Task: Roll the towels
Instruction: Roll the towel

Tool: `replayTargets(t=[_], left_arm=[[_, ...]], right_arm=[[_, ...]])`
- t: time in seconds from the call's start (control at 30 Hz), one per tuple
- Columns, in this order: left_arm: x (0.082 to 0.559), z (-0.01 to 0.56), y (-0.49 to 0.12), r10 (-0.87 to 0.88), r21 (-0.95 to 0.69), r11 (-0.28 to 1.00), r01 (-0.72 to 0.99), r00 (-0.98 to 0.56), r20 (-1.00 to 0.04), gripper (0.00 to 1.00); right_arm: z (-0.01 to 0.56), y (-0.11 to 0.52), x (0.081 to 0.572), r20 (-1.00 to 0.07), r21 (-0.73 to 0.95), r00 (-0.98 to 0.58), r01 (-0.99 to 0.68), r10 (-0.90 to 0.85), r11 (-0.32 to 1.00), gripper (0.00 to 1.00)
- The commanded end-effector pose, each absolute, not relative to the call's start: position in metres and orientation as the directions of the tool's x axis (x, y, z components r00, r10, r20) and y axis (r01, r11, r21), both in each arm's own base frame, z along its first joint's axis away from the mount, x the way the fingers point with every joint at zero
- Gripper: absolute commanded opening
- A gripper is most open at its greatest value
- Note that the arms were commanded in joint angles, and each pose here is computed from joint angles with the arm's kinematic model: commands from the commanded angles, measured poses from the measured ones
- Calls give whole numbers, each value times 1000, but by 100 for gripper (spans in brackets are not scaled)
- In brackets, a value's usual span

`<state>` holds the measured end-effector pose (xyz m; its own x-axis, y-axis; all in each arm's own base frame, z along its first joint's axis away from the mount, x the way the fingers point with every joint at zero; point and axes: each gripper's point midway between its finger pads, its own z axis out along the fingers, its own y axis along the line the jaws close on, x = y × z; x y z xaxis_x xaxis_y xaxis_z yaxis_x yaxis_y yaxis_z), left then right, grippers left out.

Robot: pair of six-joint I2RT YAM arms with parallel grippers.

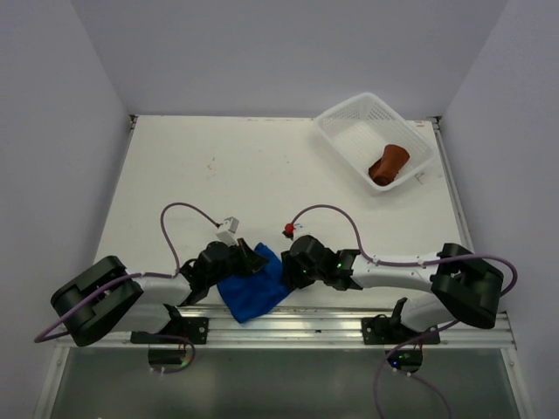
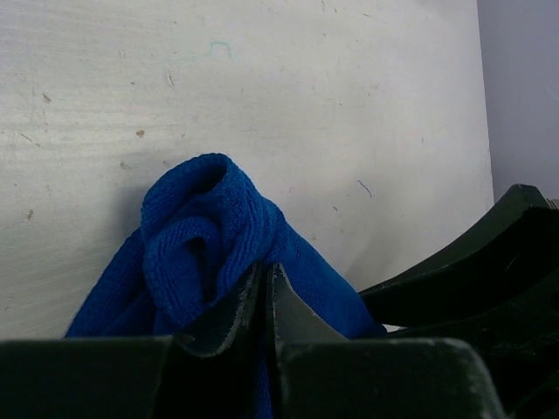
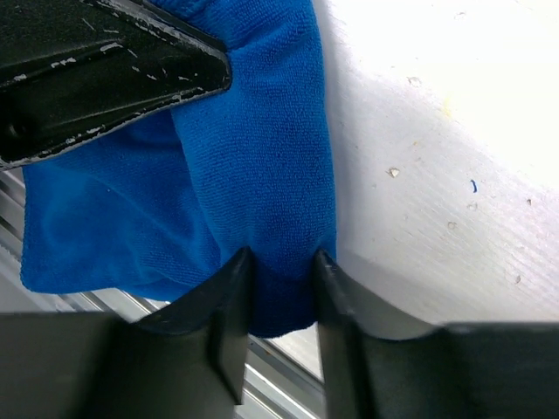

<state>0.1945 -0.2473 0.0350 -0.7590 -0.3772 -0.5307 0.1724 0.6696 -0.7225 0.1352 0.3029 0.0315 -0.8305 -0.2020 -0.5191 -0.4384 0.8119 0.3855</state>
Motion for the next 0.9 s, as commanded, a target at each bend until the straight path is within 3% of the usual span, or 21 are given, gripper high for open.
replayTargets(t=[0.0, 0.23, 0.43, 0.63, 0.87], left_arm=[[187, 2, -226, -303, -619, 775, 129, -783, -543, 7], [208, 17, -230, -298, -603, 783, 155, -757, -582, 9], [241, 35, -235, -286, -577, 796, 185, -726, -626, 10], [271, 39, -244, -295, -569, 802, 184, -706, -644, 1], [312, 54, -249, -300, -547, 815, 189, -670, -679, 1]], right_arm=[[4, 257, 112, -404, 234, -855, -439, -324, 867, 31], [6, 263, 116, -423, 238, -846, -449, -325, 861, 1], [17, 274, 142, -503, 176, -803, -458, -320, 872, 0], [24, 292, 172, -596, 131, -748, -451, -293, 883, 0], [51, 299, 211, -697, 85, -672, -421, -248, 903, 0]])
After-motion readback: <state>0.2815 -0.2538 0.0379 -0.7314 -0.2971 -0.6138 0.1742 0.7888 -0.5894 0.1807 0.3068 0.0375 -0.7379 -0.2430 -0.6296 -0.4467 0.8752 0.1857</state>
